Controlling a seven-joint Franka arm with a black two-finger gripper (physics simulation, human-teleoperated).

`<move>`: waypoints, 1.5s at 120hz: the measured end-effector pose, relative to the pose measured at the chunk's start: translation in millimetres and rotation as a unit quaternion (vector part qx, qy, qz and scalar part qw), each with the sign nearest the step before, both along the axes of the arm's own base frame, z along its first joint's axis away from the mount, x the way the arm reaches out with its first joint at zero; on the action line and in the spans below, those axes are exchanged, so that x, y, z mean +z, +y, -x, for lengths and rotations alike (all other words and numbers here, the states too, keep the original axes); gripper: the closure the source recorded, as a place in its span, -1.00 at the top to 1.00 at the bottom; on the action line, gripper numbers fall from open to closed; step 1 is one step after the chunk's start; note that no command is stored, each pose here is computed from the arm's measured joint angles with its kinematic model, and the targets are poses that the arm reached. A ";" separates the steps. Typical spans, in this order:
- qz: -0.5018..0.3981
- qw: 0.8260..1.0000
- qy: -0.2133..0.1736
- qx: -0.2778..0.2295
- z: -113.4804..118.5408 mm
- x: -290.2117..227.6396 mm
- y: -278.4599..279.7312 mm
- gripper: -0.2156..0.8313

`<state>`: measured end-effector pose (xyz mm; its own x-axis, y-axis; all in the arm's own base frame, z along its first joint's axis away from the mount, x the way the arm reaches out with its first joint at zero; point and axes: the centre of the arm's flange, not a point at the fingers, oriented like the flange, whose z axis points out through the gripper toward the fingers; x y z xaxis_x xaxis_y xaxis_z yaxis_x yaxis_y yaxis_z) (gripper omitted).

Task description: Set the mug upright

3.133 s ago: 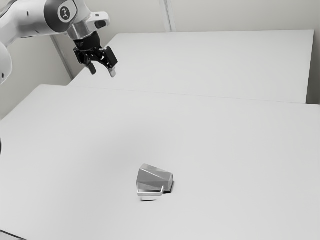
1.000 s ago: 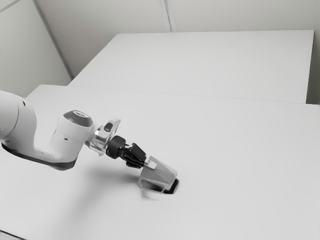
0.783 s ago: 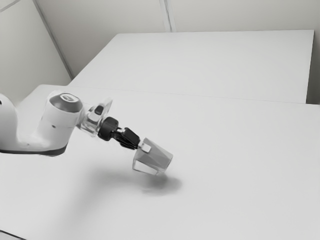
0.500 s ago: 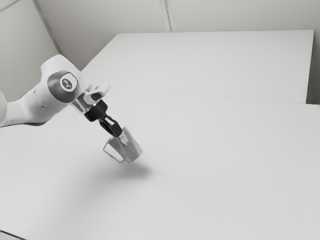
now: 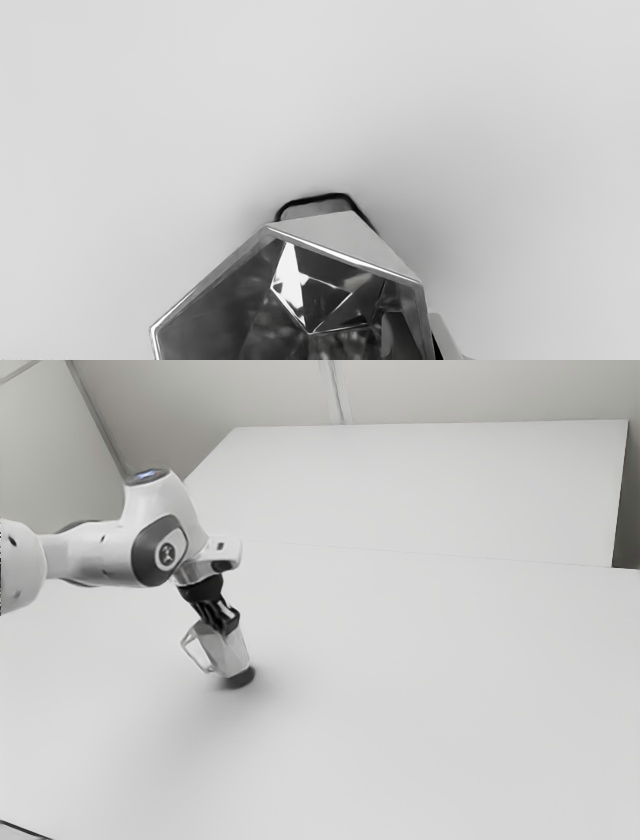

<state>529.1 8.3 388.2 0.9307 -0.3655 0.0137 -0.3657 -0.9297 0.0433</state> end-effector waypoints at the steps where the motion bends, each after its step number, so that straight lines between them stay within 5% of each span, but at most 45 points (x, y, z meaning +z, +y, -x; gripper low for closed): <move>1: -0.001 1.000 0.001 0.002 -0.2 -1.4 -0.1 -0.91; 24: -0.006 0.999 0.011 0.038 -2.7 -23.1 -3.2 -0.78; 51: -0.005 0.997 0.012 0.072 -2.9 -27.6 -2.6 0.03; 76: -0.003 0.996 -0.016 0.093 -3.2 5.7 -3.7 0.38; 133: 0.012 0.992 -0.087 0.089 -55.6 198.6 -28.2 0.57; 180: 0.006 0.993 -0.047 0.110 -46.8 239.3 -10.0 0.58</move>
<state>575.9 -1.7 627.4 0.9825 -0.1525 0.1071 -0.1565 -0.9872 0.0306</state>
